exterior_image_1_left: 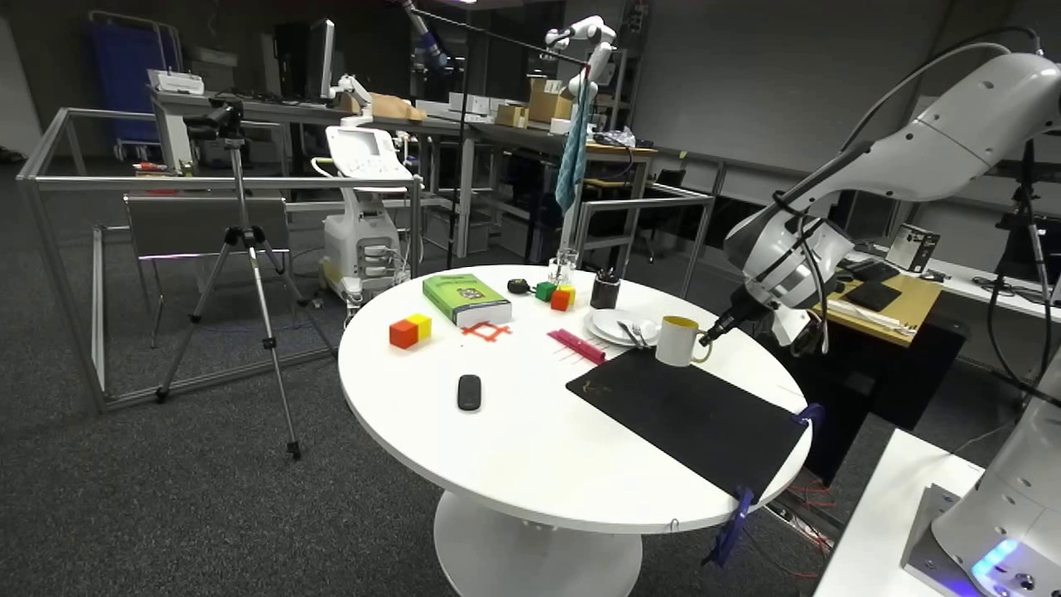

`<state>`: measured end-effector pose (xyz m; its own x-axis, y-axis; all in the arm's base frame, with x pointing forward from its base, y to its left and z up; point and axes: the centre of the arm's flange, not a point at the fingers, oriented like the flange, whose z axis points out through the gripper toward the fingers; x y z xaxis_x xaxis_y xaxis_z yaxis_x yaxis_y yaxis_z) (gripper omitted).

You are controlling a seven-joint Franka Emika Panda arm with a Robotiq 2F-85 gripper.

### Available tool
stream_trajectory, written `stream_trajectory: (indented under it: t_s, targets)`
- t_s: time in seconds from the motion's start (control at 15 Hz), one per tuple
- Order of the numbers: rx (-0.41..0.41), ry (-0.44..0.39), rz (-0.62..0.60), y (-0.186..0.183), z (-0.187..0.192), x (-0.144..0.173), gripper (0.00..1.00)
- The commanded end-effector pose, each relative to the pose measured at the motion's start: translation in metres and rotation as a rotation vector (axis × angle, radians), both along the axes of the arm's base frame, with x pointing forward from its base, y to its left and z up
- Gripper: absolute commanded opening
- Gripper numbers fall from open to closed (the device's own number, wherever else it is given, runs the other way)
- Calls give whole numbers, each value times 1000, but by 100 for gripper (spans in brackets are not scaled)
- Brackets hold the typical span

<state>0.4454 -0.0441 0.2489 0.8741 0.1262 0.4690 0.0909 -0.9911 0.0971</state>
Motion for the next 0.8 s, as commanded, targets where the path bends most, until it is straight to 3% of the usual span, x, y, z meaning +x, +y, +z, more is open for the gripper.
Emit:
stream_trajectory:
  t_s: [0.0,0.73]
  targets:
    - [-30,-9,19,19,-9,-8,4]
    - [-107,21,145,63,-23,-40,4]
